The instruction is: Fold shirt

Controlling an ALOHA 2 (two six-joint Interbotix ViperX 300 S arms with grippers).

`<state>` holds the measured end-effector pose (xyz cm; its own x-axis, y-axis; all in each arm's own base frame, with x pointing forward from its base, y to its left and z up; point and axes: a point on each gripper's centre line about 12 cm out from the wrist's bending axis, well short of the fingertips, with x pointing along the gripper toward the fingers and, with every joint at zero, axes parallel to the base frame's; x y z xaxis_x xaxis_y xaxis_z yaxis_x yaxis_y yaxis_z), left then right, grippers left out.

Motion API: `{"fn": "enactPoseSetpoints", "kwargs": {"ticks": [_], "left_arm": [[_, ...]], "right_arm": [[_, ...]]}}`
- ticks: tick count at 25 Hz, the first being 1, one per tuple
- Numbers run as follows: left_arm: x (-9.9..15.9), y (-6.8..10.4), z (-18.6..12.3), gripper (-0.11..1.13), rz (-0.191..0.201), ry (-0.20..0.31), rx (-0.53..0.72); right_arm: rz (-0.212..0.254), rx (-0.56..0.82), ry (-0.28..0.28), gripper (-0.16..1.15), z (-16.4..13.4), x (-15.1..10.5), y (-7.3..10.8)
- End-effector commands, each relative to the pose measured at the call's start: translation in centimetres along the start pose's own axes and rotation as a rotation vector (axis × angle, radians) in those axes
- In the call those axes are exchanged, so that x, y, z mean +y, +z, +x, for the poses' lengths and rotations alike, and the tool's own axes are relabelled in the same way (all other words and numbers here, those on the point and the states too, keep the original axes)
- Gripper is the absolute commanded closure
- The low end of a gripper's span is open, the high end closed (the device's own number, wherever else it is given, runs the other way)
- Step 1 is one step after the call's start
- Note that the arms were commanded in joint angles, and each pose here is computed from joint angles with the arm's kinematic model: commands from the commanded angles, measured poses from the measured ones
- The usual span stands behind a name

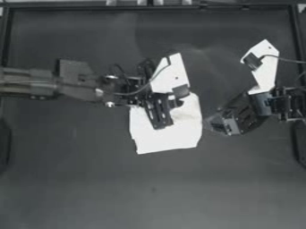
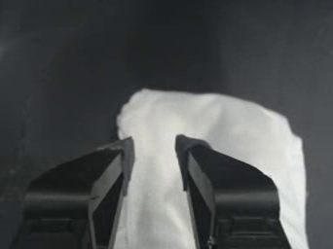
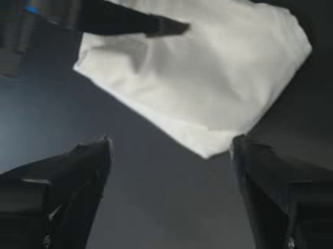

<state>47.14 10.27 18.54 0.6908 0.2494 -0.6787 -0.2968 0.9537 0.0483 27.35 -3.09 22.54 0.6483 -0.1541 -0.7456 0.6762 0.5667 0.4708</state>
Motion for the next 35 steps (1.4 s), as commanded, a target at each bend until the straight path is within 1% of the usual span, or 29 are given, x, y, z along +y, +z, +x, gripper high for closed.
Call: {"fn": "enactPoseSetpoints", "kwargs": {"ticks": [1,5,8,11,16,19,22,25,28,30,33,35], "left_arm": [[-0.5,1.0,-1.3,0.29,-0.007,-0.015,-0.035],[-1.0,-0.8,-1.0,0.29,-0.022,-0.027,0.009],[-1.3,-1.9,-1.0,0.29,-0.018,-0.032,0.032],[-1.3,-2.9,-1.0,0.30,-0.013,-0.032,0.055],[-1.1,-4.1,-1.9,0.30,-0.012,-0.029,0.079],[-1.3,-4.8,-2.6,0.30,-0.011,-0.035,0.085],[-1.6,-5.7,-2.8,0.30,-0.003,-0.042,0.101],[-2.0,-6.3,-2.7,0.30,0.004,-0.048,0.111],[-2.1,-6.4,-2.5,0.30,0.007,-0.051,0.114],[-2.1,-6.4,-2.5,0.30,0.009,-0.052,0.113],[-2.2,-6.5,-2.4,0.30,0.010,-0.055,0.112],[-2.3,-6.6,-2.2,0.30,0.011,-0.056,0.114]], "right_arm": [[-0.010,-0.033,0.035,0.00,-0.5,0.5,0.6],[-0.017,-0.044,0.047,0.00,-0.6,0.6,0.7],[-0.023,-0.048,0.056,0.00,-0.4,0.7,0.7],[-0.035,-0.054,0.077,0.00,-0.1,1.0,0.7],[-0.103,-0.078,0.112,0.00,1.1,1.7,0.8],[-0.142,-0.075,0.113,0.00,2.1,2.1,0.7],[-0.185,-0.077,0.099,0.00,2.9,2.4,0.9],[-0.247,-0.093,0.090,0.00,3.3,2.8,1.2],[-0.311,-0.107,0.067,0.00,4.0,3.0,1.6],[-0.349,-0.107,0.041,0.00,4.7,2.8,1.7],[-0.377,-0.094,0.002,0.00,6.1,2.4,1.8],[-0.383,-0.083,-0.022,0.00,7.1,2.2,1.9]]}}
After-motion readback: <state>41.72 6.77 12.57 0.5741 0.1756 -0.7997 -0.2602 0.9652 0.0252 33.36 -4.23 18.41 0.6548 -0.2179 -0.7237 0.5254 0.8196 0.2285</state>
